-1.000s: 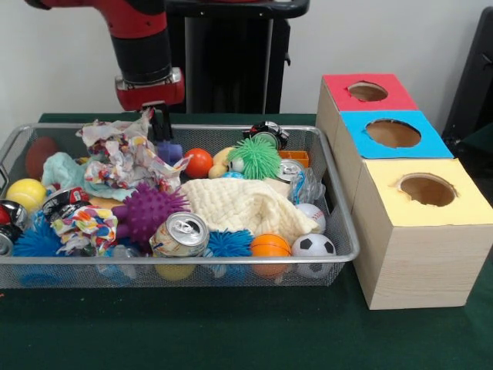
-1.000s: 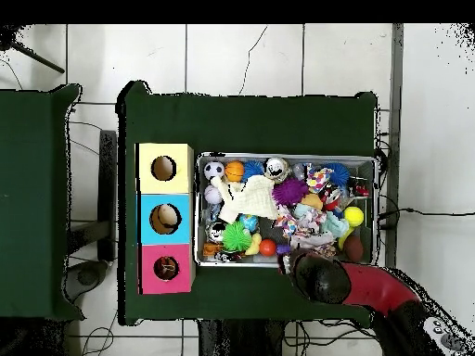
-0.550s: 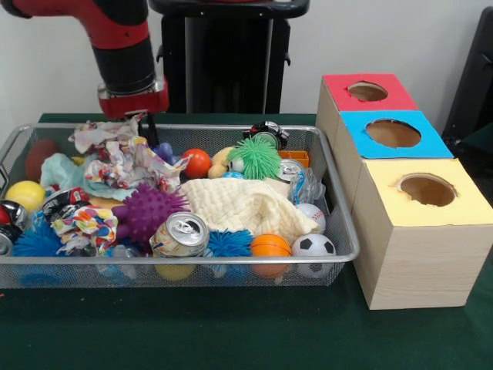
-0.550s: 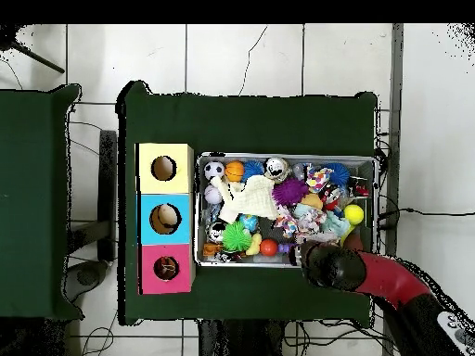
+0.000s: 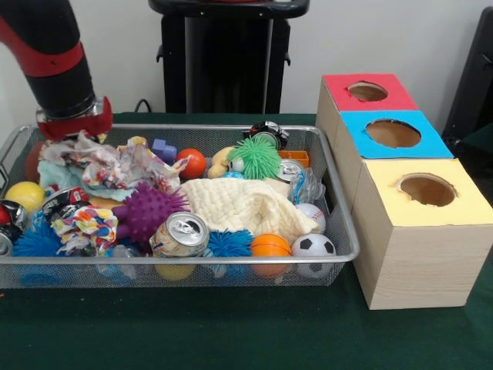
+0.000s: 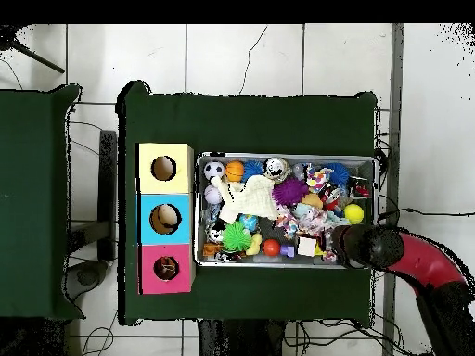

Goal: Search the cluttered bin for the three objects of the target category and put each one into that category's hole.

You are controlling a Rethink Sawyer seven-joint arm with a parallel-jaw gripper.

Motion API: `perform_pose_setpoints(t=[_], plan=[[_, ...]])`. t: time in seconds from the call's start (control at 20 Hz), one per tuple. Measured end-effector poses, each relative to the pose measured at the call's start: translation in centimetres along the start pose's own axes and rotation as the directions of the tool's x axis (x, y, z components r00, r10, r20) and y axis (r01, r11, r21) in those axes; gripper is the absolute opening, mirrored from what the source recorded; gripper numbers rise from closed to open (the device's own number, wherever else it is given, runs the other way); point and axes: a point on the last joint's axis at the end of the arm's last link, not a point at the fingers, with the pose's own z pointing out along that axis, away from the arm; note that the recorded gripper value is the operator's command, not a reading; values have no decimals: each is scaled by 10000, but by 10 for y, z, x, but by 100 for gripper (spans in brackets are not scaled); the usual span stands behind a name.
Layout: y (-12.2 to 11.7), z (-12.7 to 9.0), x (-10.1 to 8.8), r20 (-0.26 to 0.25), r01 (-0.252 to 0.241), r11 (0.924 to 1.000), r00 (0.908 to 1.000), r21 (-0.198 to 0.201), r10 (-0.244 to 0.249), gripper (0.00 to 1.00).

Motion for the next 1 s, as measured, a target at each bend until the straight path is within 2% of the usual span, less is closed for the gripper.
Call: perform_pose_setpoints(t=[0.15, 0.35, 0.75, 1.0], plan=[[-14, 1, -9, 237, 31, 9999, 9997, 99, -34, 0], [-19, 3, -13, 375, 123, 9998, 9992, 123, -128, 0], [-16, 2, -18, 488, 561, 9979, 9971, 315, -576, 0], [-6, -8, -30, 539, 984, 9937, 9934, 536, -1013, 0]])
